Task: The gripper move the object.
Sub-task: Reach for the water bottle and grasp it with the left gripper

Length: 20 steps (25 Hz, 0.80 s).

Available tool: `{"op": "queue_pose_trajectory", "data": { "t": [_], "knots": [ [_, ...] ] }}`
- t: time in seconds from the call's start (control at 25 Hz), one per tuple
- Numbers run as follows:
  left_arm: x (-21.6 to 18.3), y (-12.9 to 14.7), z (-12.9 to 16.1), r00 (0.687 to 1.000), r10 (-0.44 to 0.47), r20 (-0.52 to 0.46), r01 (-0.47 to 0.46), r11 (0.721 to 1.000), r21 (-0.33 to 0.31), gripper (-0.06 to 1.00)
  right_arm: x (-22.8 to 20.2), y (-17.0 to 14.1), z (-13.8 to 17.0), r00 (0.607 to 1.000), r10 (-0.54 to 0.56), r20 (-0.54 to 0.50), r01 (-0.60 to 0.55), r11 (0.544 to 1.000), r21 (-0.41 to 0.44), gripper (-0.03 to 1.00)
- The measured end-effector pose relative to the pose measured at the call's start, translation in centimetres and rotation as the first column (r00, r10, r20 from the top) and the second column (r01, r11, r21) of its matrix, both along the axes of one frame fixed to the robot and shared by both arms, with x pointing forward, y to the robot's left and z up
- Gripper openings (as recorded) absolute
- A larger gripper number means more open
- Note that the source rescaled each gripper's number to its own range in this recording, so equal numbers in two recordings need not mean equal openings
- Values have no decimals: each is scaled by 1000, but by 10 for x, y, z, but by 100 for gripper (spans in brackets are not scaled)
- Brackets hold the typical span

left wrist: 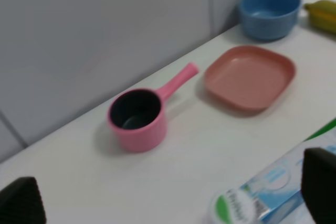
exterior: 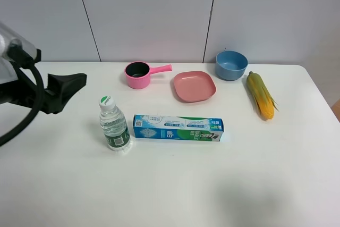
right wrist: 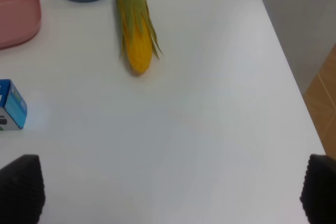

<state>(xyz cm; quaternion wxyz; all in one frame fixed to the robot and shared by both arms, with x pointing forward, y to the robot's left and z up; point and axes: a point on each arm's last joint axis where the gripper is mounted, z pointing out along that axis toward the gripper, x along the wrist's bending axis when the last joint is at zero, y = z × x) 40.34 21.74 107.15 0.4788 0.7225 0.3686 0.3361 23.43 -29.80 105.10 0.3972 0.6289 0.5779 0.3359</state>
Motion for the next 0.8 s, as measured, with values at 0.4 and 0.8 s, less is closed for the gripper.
{"op": "queue_pose_trajectory", "data": {
  "t": [0.4,0.8],
  "knots": [
    [4,-27,-37,994,-84,69,81,996,42,100,0,0,0,1000,0,0,0,1000,0,100],
    [15,-32,-82,998,-53,46,51,998,45,100,0,0,0,1000,0,0,0,1000,0,100]
  ]
}}
